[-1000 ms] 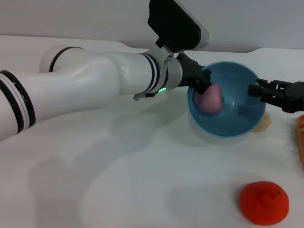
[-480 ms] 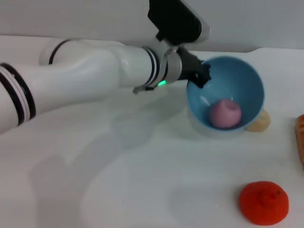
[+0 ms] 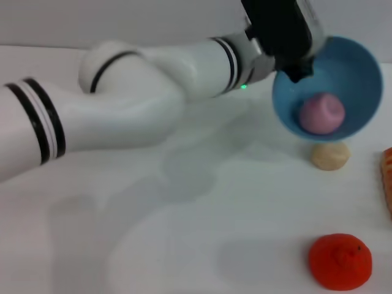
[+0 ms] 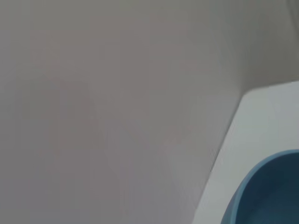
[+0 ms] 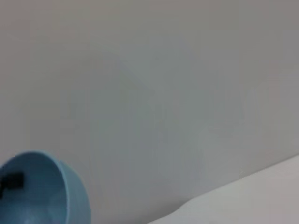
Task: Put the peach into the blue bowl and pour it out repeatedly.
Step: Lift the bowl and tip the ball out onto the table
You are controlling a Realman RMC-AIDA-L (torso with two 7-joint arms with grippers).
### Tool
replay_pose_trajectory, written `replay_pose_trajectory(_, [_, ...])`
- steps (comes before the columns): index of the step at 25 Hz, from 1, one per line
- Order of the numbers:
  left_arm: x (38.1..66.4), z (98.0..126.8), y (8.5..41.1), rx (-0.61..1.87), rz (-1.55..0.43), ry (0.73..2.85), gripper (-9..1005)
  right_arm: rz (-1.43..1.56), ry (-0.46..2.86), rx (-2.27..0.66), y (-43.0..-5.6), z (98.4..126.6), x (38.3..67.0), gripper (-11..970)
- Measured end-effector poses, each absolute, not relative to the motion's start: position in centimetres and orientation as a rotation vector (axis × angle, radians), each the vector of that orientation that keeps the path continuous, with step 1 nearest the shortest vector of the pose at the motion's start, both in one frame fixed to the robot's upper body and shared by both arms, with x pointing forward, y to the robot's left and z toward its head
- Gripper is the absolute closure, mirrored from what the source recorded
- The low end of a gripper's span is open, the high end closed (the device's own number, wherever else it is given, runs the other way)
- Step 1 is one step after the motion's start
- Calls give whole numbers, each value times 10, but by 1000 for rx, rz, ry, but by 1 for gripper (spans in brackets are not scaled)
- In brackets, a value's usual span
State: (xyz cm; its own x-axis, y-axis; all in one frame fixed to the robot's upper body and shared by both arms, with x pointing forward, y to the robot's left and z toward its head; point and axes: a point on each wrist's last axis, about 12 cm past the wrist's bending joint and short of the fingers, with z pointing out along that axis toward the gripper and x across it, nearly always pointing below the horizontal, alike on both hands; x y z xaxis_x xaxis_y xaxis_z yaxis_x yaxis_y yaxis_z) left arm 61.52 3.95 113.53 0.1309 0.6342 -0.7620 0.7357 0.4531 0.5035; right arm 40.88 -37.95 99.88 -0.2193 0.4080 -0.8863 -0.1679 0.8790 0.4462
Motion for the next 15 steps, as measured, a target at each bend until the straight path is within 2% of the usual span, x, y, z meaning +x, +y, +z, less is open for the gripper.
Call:
replay_pose_trajectory(6, [587,1119,33,1411,1,1266,997,544,1696,200,-364,992,411,551])
replay_pose_trajectory(15, [558,1102,36,1564,153,996,998,542,1690,210,-364,992,411,549])
